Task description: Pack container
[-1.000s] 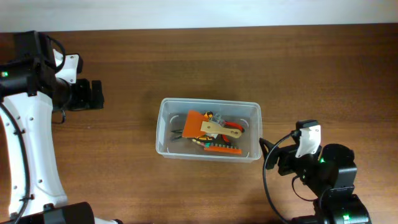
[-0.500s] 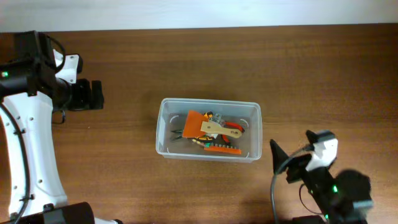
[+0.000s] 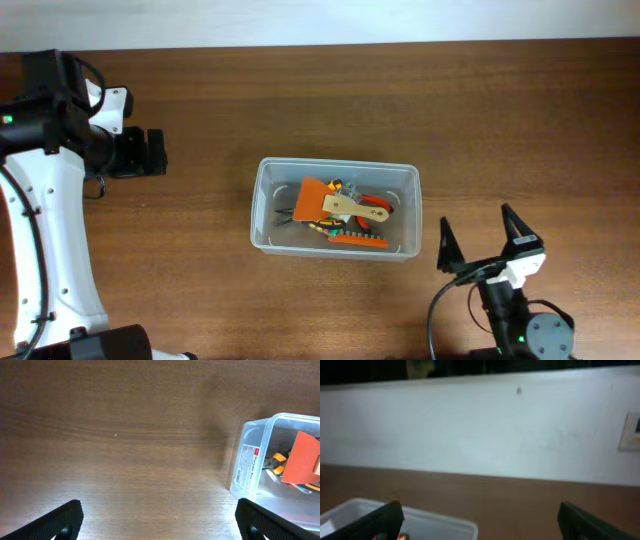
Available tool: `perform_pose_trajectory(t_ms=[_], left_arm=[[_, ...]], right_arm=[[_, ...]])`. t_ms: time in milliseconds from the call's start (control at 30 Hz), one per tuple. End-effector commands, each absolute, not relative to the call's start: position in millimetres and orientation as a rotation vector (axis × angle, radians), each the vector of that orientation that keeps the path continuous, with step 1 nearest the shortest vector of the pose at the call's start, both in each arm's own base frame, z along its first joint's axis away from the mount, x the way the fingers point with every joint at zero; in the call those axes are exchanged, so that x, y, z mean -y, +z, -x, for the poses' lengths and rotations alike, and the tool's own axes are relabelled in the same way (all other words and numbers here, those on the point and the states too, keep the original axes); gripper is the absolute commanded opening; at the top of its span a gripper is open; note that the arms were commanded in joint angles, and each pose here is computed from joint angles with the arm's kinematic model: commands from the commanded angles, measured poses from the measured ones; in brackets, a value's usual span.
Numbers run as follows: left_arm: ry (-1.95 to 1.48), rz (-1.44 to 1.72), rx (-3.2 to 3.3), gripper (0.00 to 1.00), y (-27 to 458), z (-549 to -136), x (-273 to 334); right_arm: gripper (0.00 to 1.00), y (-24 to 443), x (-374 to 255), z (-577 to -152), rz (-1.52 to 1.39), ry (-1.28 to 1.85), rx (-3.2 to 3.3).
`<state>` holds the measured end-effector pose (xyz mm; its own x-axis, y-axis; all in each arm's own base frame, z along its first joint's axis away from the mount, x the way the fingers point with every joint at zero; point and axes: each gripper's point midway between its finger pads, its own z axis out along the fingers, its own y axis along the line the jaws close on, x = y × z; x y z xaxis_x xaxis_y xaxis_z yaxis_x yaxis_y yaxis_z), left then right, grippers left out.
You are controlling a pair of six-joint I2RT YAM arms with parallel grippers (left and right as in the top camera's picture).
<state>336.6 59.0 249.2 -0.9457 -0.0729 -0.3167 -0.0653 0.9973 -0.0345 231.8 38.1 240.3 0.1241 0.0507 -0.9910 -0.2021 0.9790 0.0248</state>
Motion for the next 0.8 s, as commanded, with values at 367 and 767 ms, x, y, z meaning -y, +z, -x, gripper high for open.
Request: perform_pose_trajectory(t_ms=[367,767], left_arm=[[-0.05,0.112,-2.806,0.99,251,-340,-57],[-0.05,0.112,-2.806,0.99,251,-340,-57]], right_arm=[[0.99,223,-30,-240,0.096,0.141,-1.373],[0.99,158,-26,-245,0.074,0.128,-1.64]])
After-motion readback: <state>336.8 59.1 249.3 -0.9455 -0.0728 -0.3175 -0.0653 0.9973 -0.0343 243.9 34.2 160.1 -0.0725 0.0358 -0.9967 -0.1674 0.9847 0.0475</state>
